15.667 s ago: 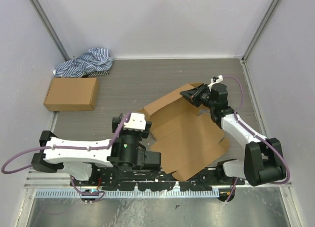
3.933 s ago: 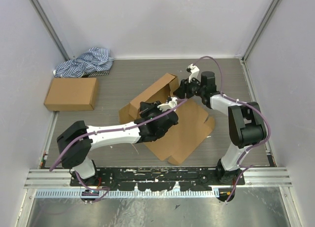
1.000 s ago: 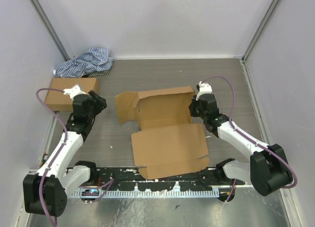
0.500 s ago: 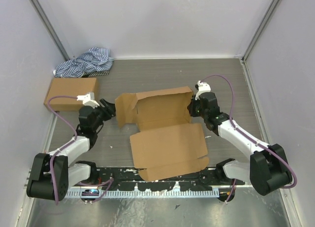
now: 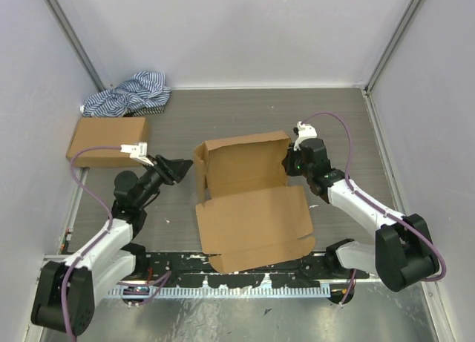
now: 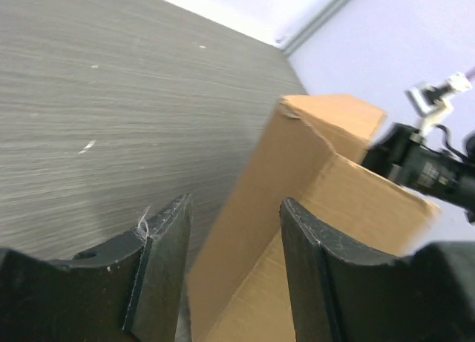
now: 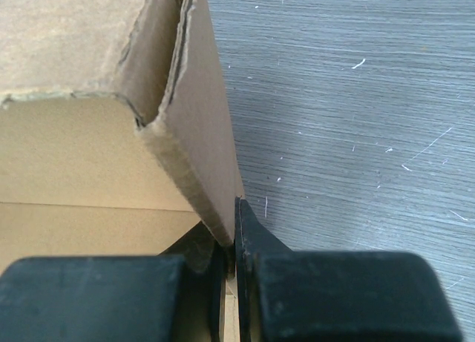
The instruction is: Fold the paper box
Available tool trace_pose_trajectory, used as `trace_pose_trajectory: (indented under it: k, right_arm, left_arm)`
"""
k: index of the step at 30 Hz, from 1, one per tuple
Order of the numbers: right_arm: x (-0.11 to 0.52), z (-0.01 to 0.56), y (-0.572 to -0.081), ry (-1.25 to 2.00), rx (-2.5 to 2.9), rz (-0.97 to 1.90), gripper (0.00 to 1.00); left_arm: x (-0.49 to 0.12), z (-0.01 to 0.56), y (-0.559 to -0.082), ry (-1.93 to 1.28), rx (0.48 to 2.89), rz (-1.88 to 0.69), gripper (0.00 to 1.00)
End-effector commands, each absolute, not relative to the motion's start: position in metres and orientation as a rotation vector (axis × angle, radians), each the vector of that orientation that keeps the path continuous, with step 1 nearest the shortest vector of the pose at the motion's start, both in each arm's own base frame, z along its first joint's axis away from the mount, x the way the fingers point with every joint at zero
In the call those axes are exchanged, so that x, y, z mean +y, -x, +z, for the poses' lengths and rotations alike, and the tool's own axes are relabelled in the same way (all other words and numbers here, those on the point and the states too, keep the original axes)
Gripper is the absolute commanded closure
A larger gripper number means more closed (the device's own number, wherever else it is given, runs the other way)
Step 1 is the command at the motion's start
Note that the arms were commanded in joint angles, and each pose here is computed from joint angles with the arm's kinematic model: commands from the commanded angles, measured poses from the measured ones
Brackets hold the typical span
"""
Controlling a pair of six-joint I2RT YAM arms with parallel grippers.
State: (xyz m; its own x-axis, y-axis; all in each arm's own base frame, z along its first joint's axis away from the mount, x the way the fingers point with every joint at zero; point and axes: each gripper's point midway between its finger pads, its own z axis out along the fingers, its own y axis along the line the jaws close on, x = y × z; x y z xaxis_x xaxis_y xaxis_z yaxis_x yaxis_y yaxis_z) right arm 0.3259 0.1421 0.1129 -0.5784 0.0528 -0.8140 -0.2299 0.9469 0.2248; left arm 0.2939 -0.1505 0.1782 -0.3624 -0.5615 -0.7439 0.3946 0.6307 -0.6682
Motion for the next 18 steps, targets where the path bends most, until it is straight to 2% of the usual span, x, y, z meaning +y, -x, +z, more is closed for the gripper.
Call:
trace_pose_trajectory:
  k: [1, 10, 18]
  right_arm:
    - [0.153, 0.128, -0.326, 0.154, 2.139, 0.443, 0.98]
    - [0.157, 0.131, -0.321, 0.170, 2.129, 0.476, 0.98]
    - [0.158, 0.132, -0.320, 0.172, 2.124, 0.490, 0.97]
  left_arm:
    - [-0.172, 0.182, -0.269, 0.000, 1.682, -1.033, 0.43]
    - [-0.183, 0.164, -0.270, -0.035, 1.746, -1.020, 0.44]
    - [-0.197, 0.180, -0.272, -0.056, 1.740, -0.978, 0.45]
